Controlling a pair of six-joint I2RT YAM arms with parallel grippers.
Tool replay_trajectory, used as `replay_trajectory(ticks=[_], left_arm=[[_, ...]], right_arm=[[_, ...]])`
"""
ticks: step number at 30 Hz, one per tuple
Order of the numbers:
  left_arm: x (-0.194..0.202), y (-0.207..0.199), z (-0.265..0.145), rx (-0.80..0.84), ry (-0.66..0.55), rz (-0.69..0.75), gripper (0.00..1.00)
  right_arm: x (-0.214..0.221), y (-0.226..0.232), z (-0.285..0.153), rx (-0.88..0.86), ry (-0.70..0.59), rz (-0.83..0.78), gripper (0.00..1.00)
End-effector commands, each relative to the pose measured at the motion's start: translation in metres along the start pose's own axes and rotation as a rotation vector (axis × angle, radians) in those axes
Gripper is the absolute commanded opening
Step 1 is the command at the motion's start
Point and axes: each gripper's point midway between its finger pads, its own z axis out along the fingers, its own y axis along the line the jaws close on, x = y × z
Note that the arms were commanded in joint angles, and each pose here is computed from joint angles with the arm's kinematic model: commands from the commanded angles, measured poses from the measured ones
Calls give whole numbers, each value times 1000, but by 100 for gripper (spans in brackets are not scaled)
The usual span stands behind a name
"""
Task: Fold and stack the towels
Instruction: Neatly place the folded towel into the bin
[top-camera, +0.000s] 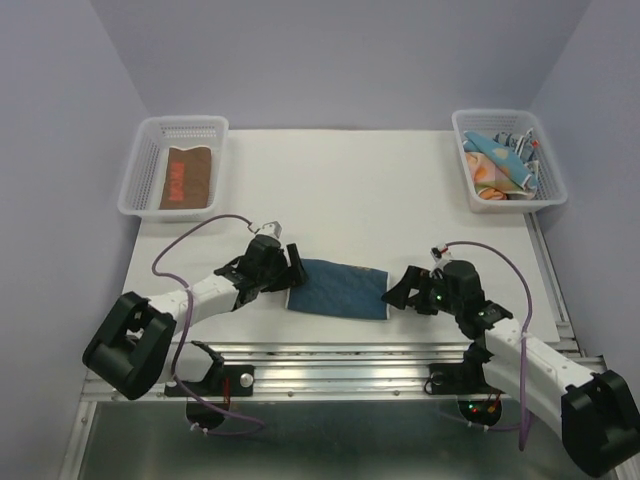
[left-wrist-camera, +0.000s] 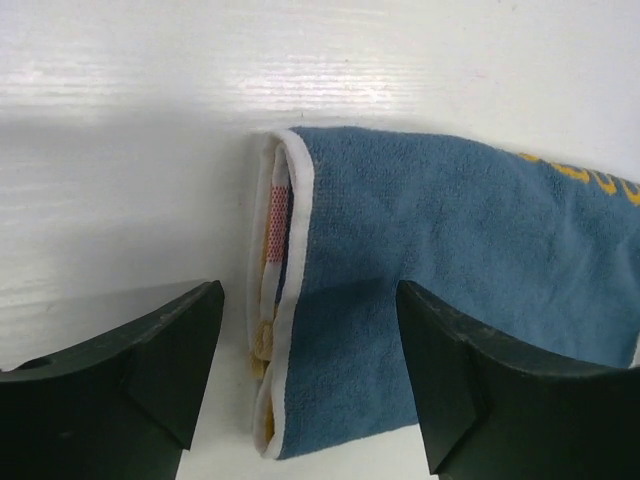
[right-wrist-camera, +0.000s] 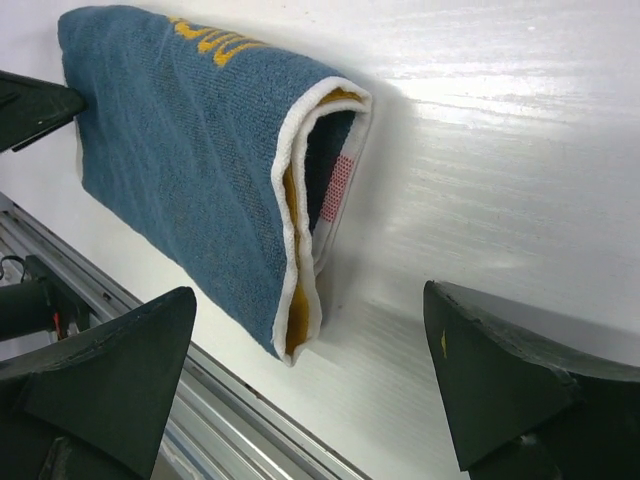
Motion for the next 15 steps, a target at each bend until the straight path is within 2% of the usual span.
replay_trajectory(ticks=[1, 3, 4, 6, 7, 10, 11, 12, 15], left_arm=[[-5, -1, 14, -58, -1, 77, 77], [3, -6, 16, -53, 22, 111, 73], [7, -4, 19, -70, 33, 119, 66], [12, -4, 21, -89, 45, 135, 59], [14, -4, 22, -104, 46, 153, 49], [18, 0, 26, -162, 64, 187, 32], [20, 4, 30, -202, 64, 207, 11], [14, 0, 31, -215, 51, 212, 0], [0, 0, 31, -304, 31, 274, 0]], right_arm=[[-30, 24, -1, -42, -68, -46, 100], [-30, 23, -1, -34, -69, -47, 100], [-31, 22, -2, -31, -75, -48, 100], [-32, 22, -2, -28, -82, -48, 100], [-33, 21, -2, -25, -84, -48, 100], [-33, 20, -3, -18, -90, -49, 100], [-33, 20, -3, -17, -89, -49, 100], [-33, 19, -3, -15, -89, -49, 100], [-35, 19, -3, -7, -101, -48, 100]])
